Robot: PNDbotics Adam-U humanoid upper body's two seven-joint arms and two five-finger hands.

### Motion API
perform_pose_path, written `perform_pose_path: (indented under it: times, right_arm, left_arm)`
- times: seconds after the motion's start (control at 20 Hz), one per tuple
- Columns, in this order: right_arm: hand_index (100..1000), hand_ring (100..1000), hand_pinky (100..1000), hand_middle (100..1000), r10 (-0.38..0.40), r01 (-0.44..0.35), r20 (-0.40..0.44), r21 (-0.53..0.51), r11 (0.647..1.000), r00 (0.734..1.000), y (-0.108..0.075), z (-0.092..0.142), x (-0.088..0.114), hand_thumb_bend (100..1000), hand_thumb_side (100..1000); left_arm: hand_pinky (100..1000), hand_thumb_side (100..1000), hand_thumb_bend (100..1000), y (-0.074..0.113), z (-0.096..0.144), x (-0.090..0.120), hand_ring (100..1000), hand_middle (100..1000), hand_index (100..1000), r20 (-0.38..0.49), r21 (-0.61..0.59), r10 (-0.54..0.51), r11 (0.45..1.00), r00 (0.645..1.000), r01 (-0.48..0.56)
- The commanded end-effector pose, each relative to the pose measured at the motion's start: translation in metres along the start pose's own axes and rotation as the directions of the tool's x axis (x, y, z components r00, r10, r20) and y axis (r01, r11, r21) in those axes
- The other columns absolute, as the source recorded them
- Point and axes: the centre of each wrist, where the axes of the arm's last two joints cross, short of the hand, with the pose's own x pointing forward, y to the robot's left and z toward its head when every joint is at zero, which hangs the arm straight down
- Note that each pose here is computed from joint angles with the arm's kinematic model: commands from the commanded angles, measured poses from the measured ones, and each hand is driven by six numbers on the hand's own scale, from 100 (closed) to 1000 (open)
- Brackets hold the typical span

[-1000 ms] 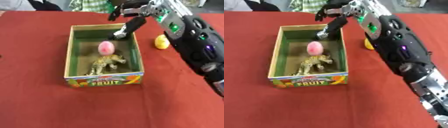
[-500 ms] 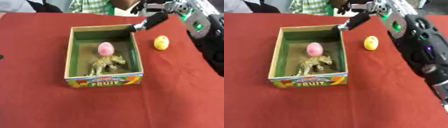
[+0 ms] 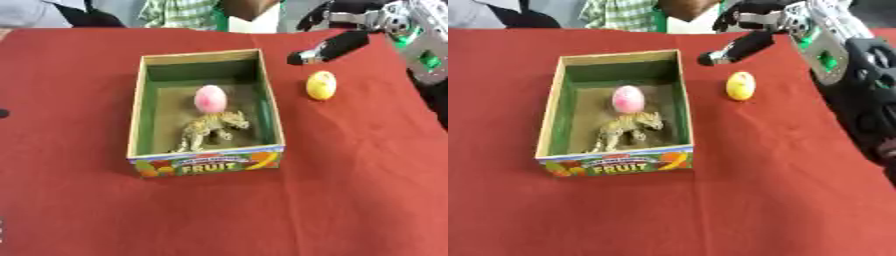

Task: Pick up objects on the table and place them in the box.

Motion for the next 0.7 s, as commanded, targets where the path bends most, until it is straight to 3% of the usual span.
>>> perform_pose_path:
  times: [0.05, 0.7]
  right_arm:
    - [911, 930, 832, 837, 0.017, -0.019, -0.056, -0.024, 1.0, 0.998, -0.01, 0.013, -0.014, 515, 859]
    - [898, 925, 824, 817, 0.032, -0.023, -0.136, 0.068, 0.997, 0.99, 0.019, 0.01, -0.037, 531, 816]
  left_arm:
    - [490, 809, 100, 0.005, -0.004, 0.004, 637, 671, 706, 0.026, 0.008, -0.016, 1.0, 1.0, 0.016]
    - [490, 809, 100, 0.004, -0.004, 0.004, 639, 672, 706, 0.026, 0.006, -0.013, 1.0, 1.0, 0.012]
